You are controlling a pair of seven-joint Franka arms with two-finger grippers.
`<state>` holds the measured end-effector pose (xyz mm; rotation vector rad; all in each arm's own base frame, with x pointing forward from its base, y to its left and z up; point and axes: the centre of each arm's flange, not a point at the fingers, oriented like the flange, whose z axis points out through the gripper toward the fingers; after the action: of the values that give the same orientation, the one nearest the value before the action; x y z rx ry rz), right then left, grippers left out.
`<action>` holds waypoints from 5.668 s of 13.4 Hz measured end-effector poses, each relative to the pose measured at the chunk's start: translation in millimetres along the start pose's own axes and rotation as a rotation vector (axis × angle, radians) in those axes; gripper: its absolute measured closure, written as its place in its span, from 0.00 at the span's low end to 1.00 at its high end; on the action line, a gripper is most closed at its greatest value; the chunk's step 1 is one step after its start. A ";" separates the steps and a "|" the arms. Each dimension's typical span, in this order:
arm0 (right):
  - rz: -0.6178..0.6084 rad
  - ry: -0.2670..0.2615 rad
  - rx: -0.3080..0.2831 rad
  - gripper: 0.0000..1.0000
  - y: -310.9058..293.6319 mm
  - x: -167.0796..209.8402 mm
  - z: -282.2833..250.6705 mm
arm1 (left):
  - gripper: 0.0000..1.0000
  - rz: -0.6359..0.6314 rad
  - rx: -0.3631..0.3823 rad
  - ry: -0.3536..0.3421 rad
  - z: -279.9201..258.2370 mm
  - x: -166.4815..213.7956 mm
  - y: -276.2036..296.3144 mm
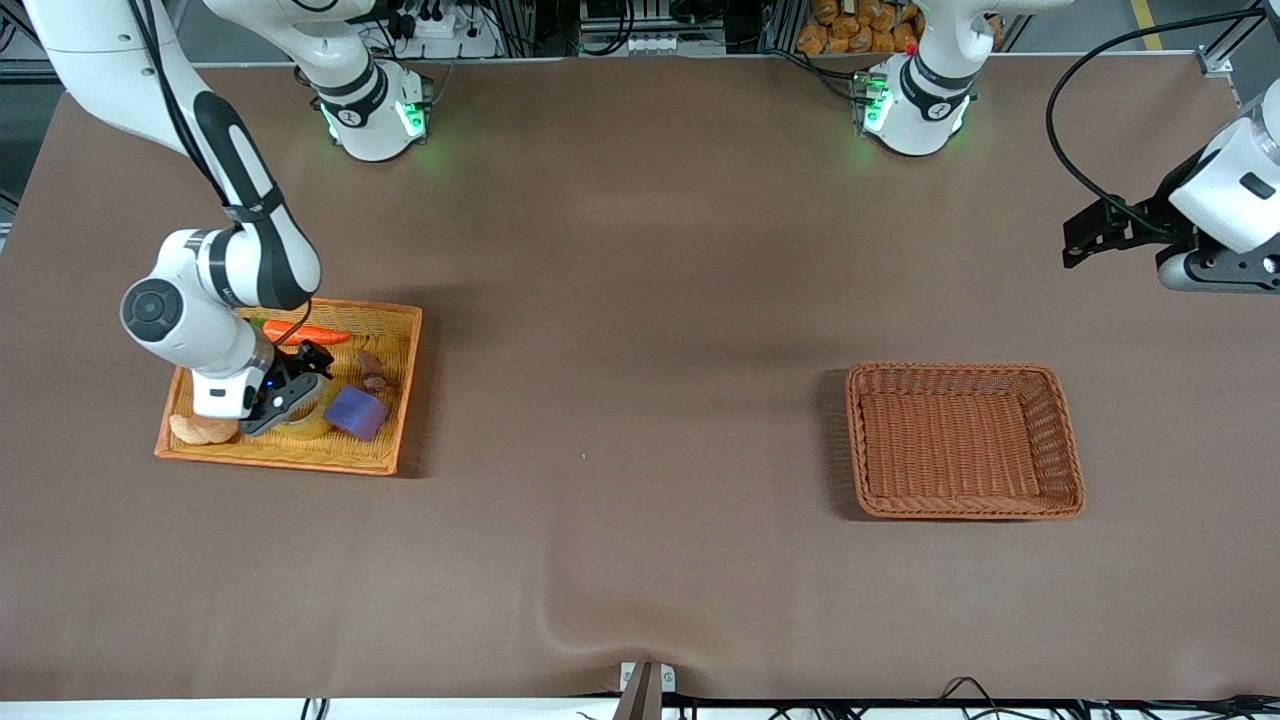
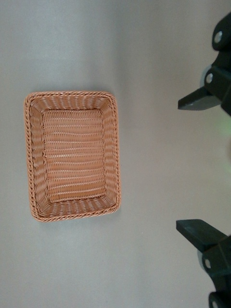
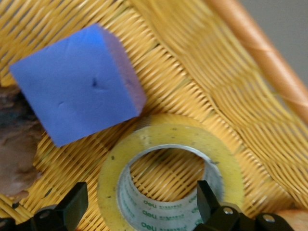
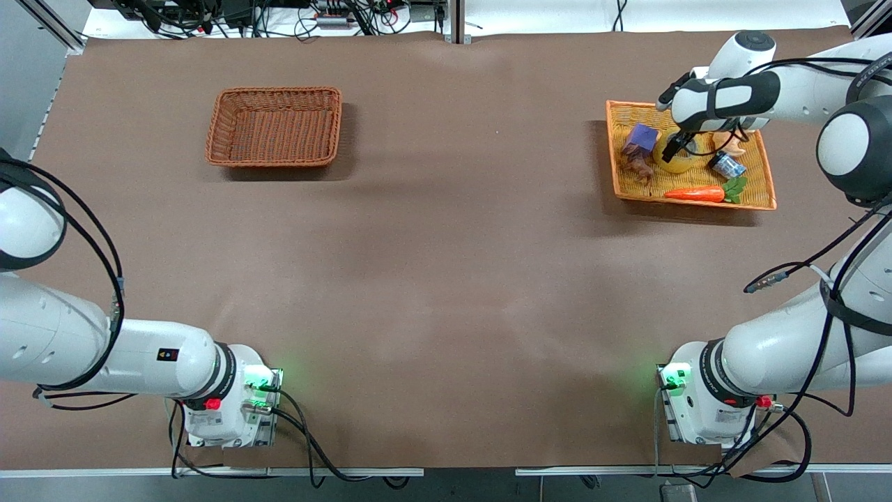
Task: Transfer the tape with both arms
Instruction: 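Grasp the yellow tape roll with the right gripper and lift it, then carry the tape roll to the table middle and set it down, then withdraw the right gripper while the left gripper reaches toward the tape, then lower the left gripper onto the tape roll and grasp its rim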
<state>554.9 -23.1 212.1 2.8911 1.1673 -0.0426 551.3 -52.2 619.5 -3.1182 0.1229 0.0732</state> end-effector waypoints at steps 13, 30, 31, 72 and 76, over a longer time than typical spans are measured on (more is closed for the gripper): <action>-0.067 -0.003 0.016 0.78 -12.3 12.3 -34.4 | 0.00 0.004 0.000 -0.008 7.4 0.8 2.1; 0.371 0.024 -0.003 0.78 -341.7 315.7 -137.5 | 0.00 0.009 0.001 -0.016 13.6 3.4 5.0; 0.431 0.049 0.000 0.78 -365.5 326.6 -120.0 | 0.00 0.009 0.001 -0.017 14.1 3.7 5.1; 0.818 0.003 0.061 0.00 51.3 8.3 -404.8 | 0.00 -0.320 -0.029 0.012 351.5 37.6 415.8; 0.838 -0.007 0.056 0.00 51.9 -8.0 -400.4 | 0.00 -0.381 -0.028 0.099 356.7 14.3 459.4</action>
<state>591.8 -53.2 613.1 3.1539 -0.1127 -0.0668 512.8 -503.4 254.2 -3.1073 -0.4726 -0.0866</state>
